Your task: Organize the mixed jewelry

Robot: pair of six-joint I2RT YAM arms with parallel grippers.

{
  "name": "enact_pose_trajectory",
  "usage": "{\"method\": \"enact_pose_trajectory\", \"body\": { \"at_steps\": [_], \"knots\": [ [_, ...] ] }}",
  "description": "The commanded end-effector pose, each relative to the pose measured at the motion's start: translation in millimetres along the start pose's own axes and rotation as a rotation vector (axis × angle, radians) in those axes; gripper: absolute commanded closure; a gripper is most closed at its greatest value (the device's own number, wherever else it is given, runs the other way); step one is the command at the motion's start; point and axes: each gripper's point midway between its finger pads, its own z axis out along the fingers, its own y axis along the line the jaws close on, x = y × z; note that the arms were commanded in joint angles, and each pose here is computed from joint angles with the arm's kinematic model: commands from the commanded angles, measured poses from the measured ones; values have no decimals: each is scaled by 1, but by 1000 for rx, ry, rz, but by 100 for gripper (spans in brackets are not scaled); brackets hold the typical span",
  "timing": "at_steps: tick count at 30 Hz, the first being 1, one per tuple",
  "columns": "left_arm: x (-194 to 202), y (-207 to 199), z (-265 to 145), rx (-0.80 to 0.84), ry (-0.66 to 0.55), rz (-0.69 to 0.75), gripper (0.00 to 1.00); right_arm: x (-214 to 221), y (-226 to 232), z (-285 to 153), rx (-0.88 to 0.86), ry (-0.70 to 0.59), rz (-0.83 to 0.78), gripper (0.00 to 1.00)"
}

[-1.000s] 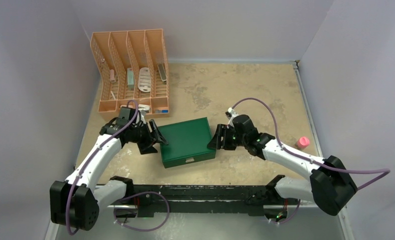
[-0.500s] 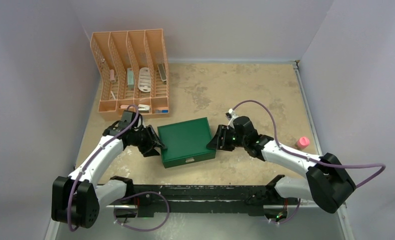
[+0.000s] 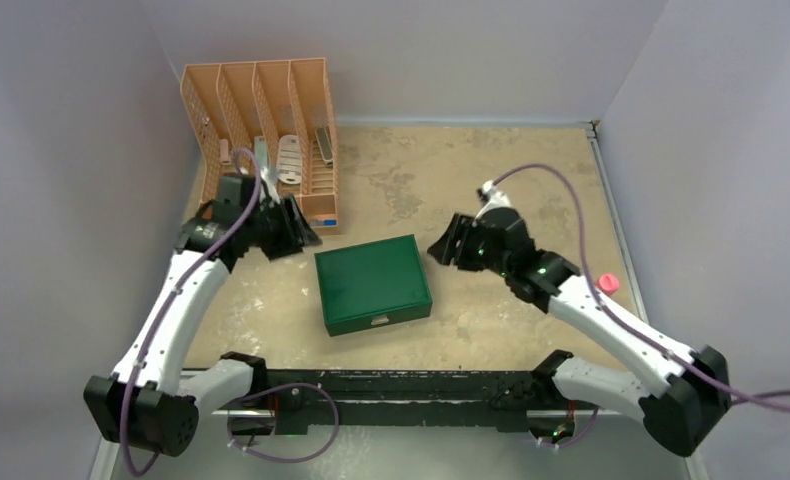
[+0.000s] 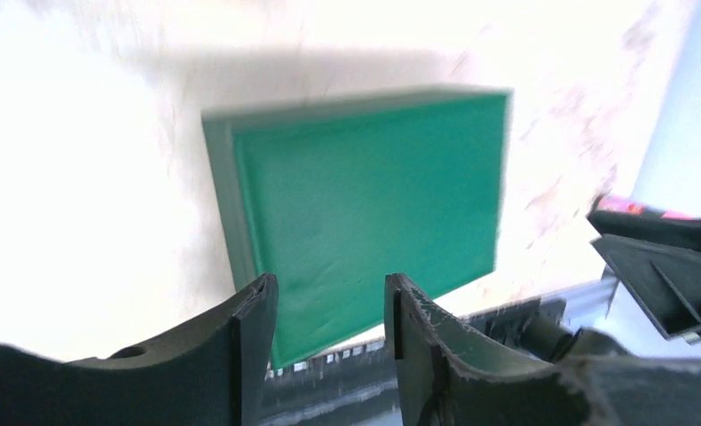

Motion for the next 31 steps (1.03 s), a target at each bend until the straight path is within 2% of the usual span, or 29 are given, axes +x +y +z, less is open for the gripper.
{"method": "enact_pose_trajectory", "body": {
  "at_steps": [1, 6, 8, 11, 15, 16, 22, 31],
  "knots": [
    [-55, -29, -78, -20, -270, 247, 50, -103, 10, -77, 149, -394, -74, 41],
    [-69, -43, -132, -31, -399, 346, 42, -153, 6, -151, 258, -648, -39, 29],
    [-73, -45, -152, -31, -484, 369, 34, -165, 7, -177, 270, -724, -24, 26],
    [-75, -46, -183, -29, -598, 372, 28, -178, 4, -210, 299, -821, 11, 23],
    [-67, -44, -215, -31, -676, 349, 22, -187, 1, -249, 314, -914, 56, 2],
    [-62, -39, -219, -51, -659, 328, 21, -188, -1, -257, 319, -935, 67, 1],
    [-46, -23, -239, -113, -654, 232, 20, -185, -3, -275, 290, -968, 89, 1],
    [-36, -23, -236, -86, -635, 233, 20, -179, 1, -264, 249, -933, 92, 1]
  ]
}}
